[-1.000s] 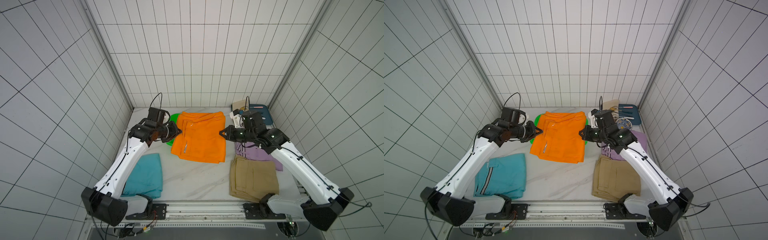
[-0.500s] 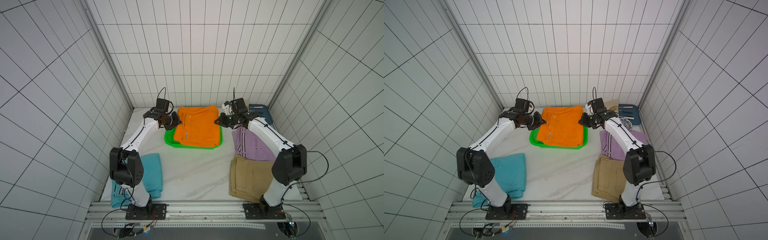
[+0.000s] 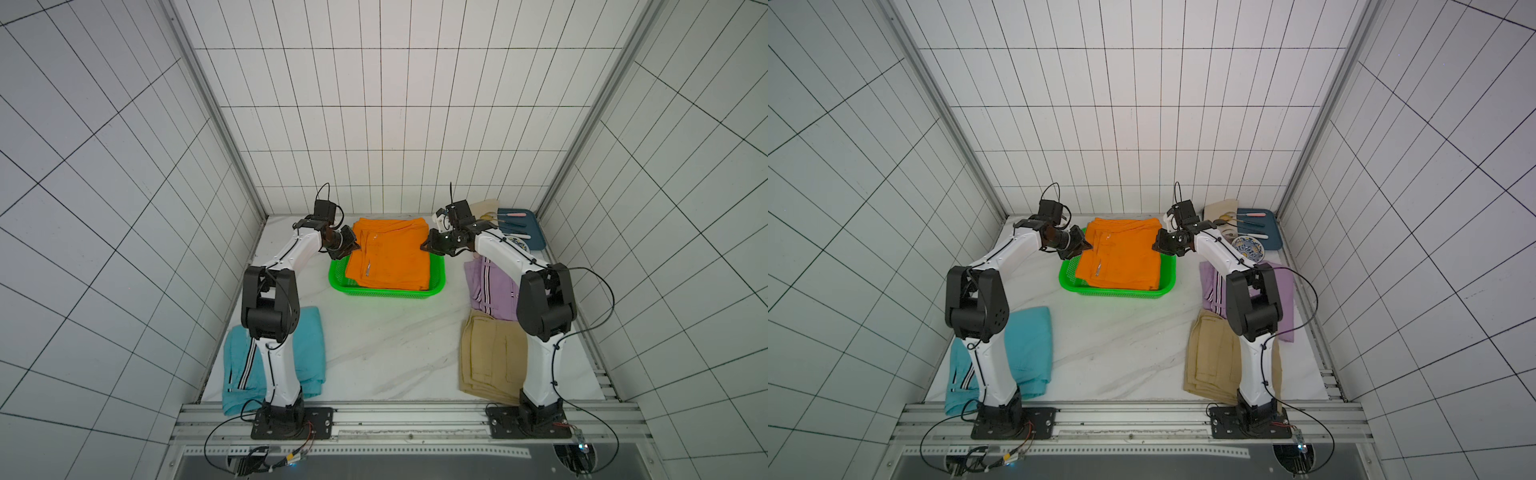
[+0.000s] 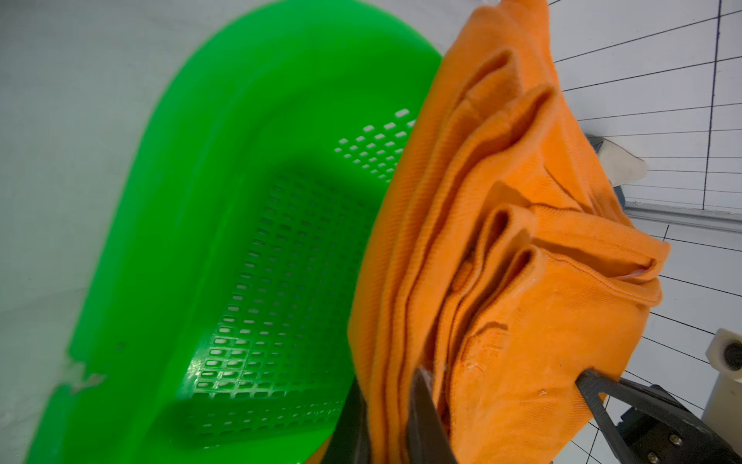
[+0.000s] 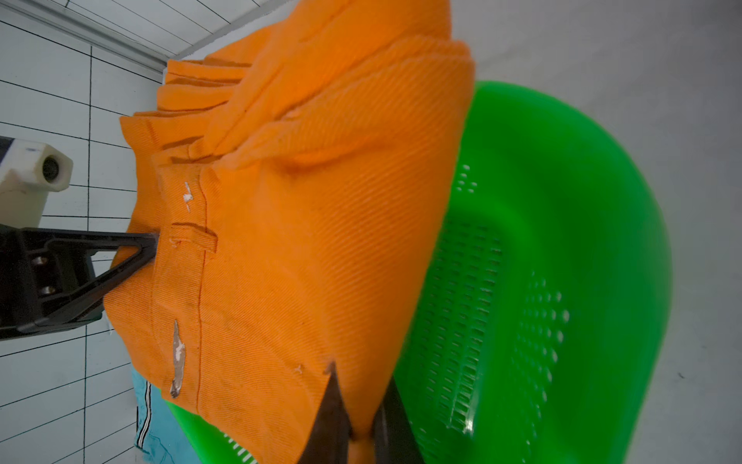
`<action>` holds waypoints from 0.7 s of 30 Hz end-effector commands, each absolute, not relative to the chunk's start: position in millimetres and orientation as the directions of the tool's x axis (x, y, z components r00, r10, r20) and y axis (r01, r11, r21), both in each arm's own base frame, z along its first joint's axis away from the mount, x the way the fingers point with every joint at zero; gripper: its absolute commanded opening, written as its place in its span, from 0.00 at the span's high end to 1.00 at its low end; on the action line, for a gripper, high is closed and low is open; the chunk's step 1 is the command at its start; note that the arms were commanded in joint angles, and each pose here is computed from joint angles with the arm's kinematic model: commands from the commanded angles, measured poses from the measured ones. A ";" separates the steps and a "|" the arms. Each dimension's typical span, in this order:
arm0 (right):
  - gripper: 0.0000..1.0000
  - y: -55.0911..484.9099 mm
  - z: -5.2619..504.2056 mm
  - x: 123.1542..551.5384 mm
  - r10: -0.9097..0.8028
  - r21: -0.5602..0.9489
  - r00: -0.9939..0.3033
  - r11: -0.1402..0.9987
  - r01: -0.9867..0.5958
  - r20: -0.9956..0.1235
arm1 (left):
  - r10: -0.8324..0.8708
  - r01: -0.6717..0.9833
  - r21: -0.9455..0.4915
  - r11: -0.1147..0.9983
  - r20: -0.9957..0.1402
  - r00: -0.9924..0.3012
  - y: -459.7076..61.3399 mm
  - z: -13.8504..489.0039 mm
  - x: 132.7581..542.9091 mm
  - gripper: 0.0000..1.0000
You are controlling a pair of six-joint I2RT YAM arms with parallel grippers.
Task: Put the folded long pants in the basket
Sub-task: Place the long pant in the basket.
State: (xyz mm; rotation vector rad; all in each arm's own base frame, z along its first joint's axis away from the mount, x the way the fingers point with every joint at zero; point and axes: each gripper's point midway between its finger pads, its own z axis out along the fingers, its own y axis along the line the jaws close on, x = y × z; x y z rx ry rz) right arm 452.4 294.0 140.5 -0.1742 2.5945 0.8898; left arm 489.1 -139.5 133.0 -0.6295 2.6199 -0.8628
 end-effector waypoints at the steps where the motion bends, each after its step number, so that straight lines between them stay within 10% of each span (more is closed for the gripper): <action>1: 1.00 275.7 134.5 468.3 0.026 0.521 -0.904 0.824 -0.222 -0.426 | -0.517 -0.332 -0.606 0.723 -0.156 -0.842 -127.1 115.3 502.1 1.00; 12: 1.00 273.5 104.5 444.3 0.116 0.574 -0.969 0.818 -0.032 -0.219 | -0.526 -0.387 -0.573 0.722 -0.091 -0.846 -127.3 99.7 491.6 1.00; 21: 1.00 280.4 179.7 417.0 0.110 0.607 -0.966 0.793 -0.057 -0.234 | -0.516 -0.386 -0.458 0.801 -0.201 -0.833 -127.1 176.0 452.8 1.00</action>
